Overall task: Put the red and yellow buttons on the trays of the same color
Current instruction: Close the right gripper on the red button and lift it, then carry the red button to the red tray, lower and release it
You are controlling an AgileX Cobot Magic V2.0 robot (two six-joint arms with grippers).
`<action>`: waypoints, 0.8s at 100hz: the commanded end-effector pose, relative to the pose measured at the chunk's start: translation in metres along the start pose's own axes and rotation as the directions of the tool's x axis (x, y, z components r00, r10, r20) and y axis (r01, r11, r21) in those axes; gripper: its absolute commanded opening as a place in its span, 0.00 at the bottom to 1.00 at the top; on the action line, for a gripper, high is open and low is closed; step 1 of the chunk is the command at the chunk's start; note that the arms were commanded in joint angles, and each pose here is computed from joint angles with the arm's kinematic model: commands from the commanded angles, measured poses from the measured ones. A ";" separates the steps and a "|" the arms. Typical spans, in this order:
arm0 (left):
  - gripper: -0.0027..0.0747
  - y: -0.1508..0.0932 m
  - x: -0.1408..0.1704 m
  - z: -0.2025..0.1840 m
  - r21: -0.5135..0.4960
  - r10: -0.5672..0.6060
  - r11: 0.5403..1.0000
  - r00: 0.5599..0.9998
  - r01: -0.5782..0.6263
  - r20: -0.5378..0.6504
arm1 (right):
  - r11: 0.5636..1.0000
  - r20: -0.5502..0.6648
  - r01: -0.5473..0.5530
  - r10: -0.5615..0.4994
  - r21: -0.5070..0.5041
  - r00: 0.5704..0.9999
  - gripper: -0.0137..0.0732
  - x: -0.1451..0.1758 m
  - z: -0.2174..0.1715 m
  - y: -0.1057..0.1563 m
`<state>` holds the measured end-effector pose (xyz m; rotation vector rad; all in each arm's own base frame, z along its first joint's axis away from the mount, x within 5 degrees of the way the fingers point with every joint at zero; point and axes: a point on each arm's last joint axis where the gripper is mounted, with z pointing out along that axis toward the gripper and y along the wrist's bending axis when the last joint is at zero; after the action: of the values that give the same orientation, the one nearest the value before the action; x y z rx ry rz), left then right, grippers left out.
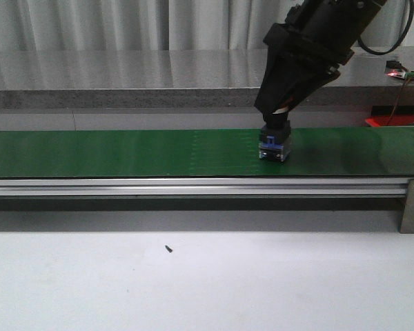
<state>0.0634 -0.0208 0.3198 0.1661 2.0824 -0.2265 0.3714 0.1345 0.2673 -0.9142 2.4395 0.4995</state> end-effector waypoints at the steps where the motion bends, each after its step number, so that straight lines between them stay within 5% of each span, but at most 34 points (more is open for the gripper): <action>1: 0.01 -0.001 -0.012 -0.004 0.010 -0.012 1.000 0.997 0.011 0.078 | 0.999 0.116 0.019 -0.023 0.032 0.993 0.28 -0.016 -0.025 0.006; 21: 0.01 -0.001 -0.012 -0.004 0.010 -0.012 1.000 0.997 0.011 0.078 | 0.995 0.192 -0.006 -0.012 0.095 0.981 0.28 -0.019 -0.047 -0.002; 45: 0.01 -0.001 -0.012 -0.004 0.010 -0.012 1.000 0.997 0.011 0.078 | 0.970 0.265 -0.161 0.109 0.182 0.958 0.28 -0.005 -0.078 -0.045; 80: 0.01 -0.001 -0.012 -0.004 0.010 -0.012 1.000 0.997 0.011 0.078 | 0.817 0.467 -0.496 0.330 0.295 0.821 0.28 0.030 -0.125 -0.120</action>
<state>0.0634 -0.0208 0.3198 0.1661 2.0824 -0.2265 0.3990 -0.0070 0.2952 -0.2049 2.3849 0.3107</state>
